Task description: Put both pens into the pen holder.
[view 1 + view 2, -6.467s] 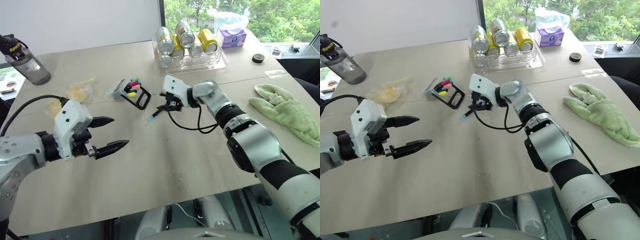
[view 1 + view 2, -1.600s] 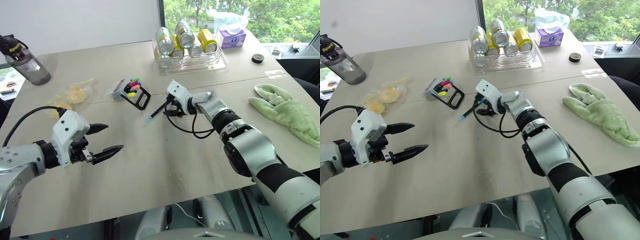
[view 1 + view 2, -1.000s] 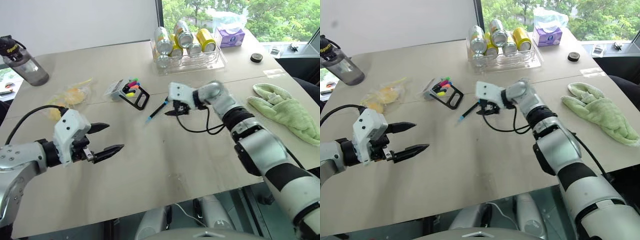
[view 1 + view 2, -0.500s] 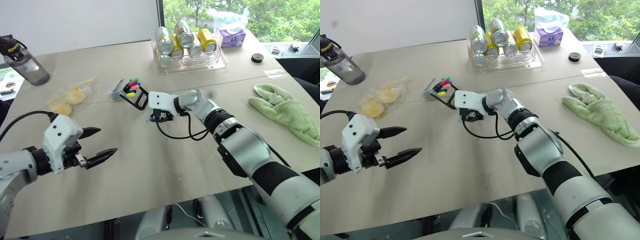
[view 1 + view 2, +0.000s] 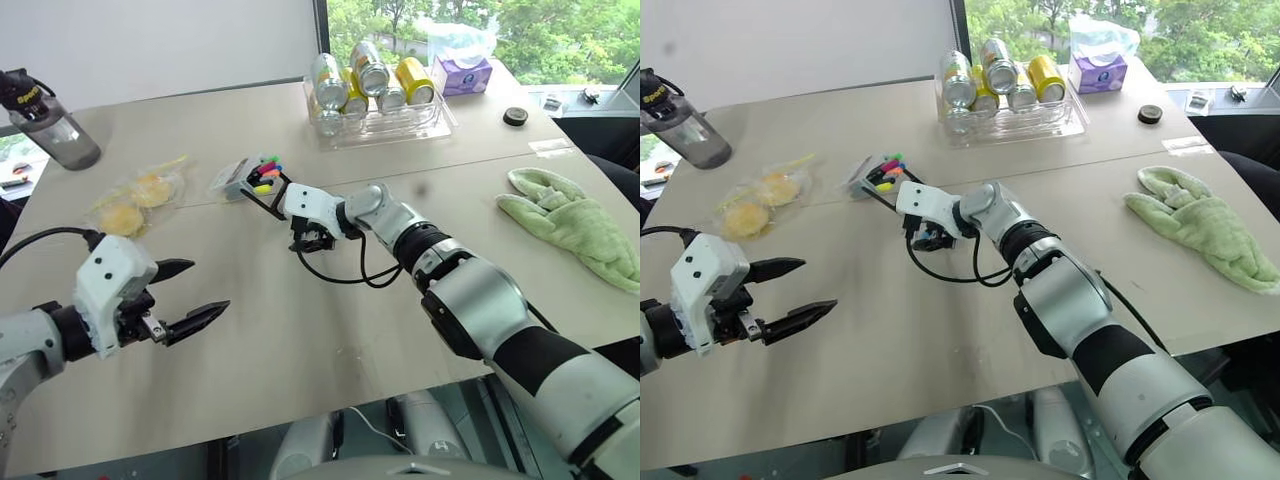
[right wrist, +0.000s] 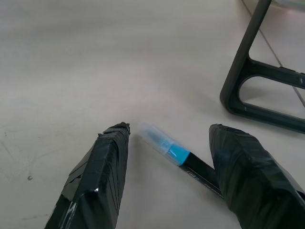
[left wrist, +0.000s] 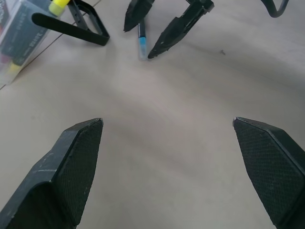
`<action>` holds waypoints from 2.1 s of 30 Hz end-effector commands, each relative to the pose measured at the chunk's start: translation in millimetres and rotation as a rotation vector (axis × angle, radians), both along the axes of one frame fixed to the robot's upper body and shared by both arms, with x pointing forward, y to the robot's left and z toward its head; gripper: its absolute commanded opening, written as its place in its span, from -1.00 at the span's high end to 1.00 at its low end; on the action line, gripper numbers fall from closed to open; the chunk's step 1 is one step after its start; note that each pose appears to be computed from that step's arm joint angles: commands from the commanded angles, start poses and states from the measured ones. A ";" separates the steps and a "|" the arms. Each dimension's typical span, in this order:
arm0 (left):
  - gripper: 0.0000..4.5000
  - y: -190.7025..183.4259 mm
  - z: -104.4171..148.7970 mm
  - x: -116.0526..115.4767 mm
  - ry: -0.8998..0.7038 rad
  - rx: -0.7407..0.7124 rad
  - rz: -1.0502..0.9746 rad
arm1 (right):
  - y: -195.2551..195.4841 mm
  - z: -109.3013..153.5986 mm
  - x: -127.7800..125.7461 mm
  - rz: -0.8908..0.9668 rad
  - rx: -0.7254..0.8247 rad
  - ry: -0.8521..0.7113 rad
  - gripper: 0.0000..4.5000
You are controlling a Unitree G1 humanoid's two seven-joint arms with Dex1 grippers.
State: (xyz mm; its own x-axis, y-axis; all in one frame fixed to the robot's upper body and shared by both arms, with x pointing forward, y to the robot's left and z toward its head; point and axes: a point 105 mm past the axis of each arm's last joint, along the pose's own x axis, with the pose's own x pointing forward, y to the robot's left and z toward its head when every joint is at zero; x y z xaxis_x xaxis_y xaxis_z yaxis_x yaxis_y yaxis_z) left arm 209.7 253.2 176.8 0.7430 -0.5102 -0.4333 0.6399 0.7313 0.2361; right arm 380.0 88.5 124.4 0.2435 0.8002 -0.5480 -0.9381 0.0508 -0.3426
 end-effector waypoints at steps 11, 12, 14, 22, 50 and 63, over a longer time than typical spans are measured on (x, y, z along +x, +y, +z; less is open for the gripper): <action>-1.00 1.9 14.3 -6.6 -0.050 0.021 0.020 | -10.6 -30.5 1.8 -0.063 -0.178 -0.030 -0.26; -1.00 1.8 14.3 -7.0 -0.051 0.021 0.022 | -11.5 -31.0 2.7 -0.070 -0.187 -0.035 -0.26; -1.00 1.4 14.1 -7.7 -0.051 0.020 0.024 | -12.3 -31.4 3.5 -0.076 -0.196 -0.041 -0.26; -1.00 0.7 14.3 -8.7 -0.058 0.017 0.037 | -7.7 -27.2 2.9 -0.066 -0.200 -0.057 0.98; -1.00 21.9 16.9 0.4 -0.064 0.006 0.087 | -14.8 -7.8 8.9 -0.092 -0.088 0.030 0.18; -1.00 8.0 14.4 1.5 -0.051 -0.007 0.045 | -58.0 -23.3 18.7 -0.142 -0.202 0.086 0.18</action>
